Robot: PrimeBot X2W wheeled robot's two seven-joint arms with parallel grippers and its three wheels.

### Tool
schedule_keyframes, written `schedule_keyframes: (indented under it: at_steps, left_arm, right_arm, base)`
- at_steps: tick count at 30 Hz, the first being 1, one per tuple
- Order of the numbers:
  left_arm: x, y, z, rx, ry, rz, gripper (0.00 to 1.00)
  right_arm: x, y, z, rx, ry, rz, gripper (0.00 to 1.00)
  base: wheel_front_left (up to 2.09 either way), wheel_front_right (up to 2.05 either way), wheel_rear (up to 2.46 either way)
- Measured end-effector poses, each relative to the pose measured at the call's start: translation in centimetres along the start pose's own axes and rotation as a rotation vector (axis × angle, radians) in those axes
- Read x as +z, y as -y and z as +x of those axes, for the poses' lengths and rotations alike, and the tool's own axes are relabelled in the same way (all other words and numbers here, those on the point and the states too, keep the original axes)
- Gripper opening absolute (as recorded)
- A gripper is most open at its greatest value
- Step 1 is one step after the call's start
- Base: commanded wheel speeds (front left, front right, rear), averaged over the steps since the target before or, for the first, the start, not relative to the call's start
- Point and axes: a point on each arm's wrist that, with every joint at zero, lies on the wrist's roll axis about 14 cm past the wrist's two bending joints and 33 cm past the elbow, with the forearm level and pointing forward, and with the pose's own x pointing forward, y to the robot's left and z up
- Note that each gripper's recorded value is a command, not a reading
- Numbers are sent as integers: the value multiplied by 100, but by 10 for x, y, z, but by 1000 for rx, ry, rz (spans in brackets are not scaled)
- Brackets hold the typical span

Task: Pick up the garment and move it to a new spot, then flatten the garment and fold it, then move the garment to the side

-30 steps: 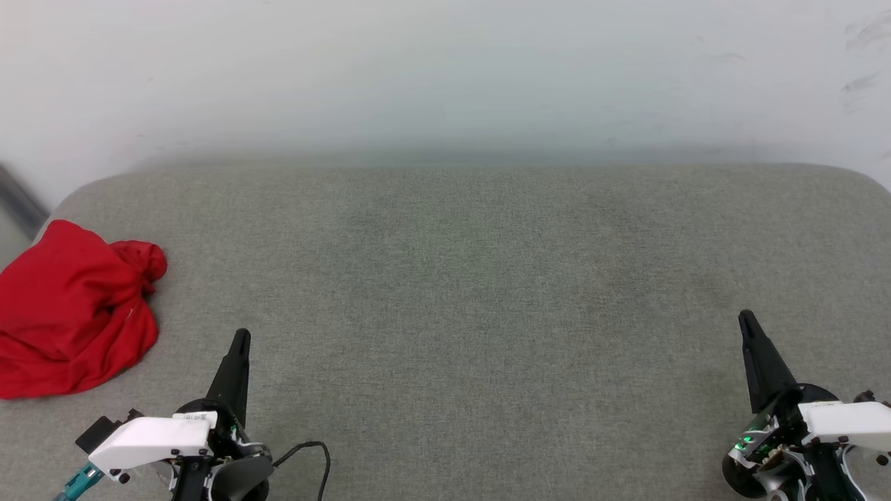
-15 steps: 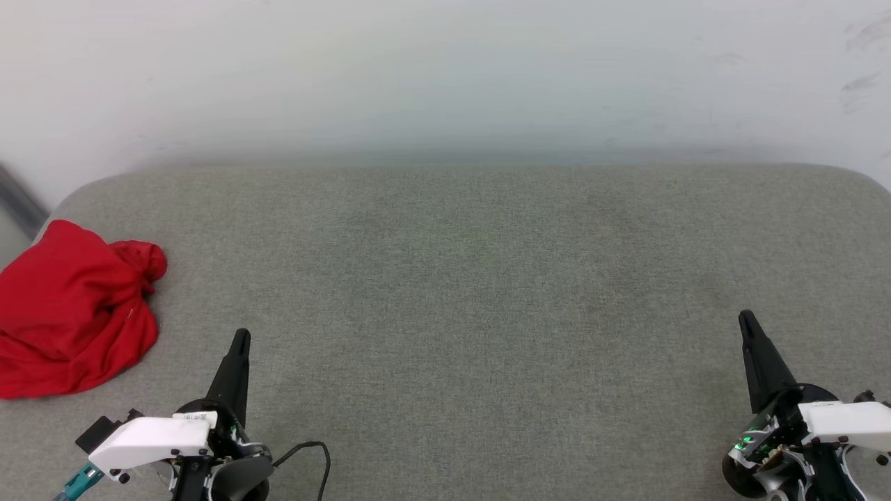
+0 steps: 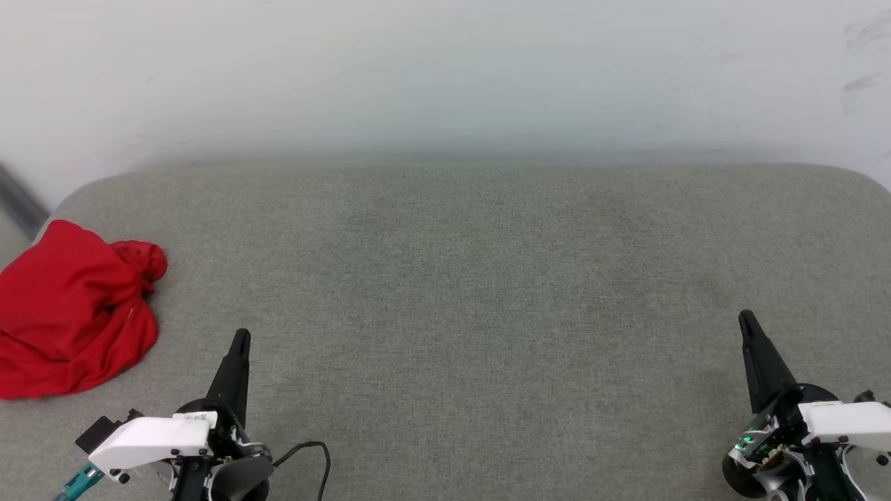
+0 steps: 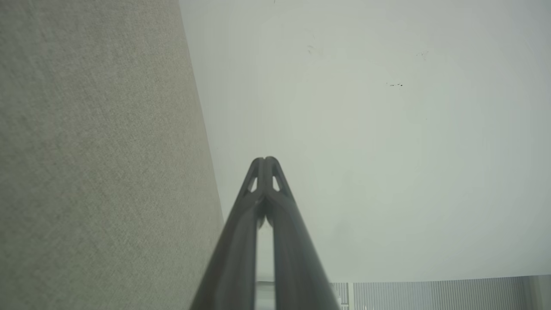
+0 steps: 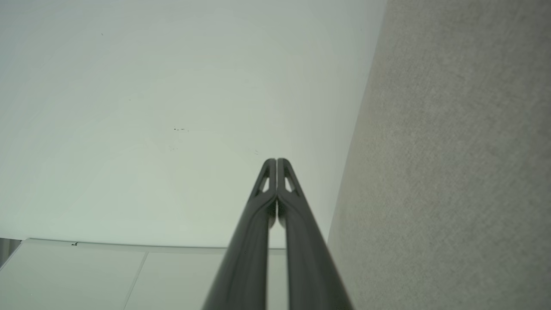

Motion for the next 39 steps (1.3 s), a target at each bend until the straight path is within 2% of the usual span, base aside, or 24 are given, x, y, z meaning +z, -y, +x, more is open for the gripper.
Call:
schedule_keyframes:
  at_steps: [25,26,32,39]
  left_arm:
    - [0,0,0,0,0,0,0]
    - [0,0,0,0,0,0,100]
    - [-1,-27,-12,79,4,-8,100]
    - [1,-23,-11,70,28,41,100]
  right_arm:
    - [0,0,0,0,0,0,0]
    - [0,0,0,0,0,0,100]
    - [2,29,-14,-86,13,5,100]
    - [7,25,-14,-79,38,-69,100]
  base:
    - [0,0,0]
    - [0,0,0]
    - [0,0,0]
    - [0,0,0]
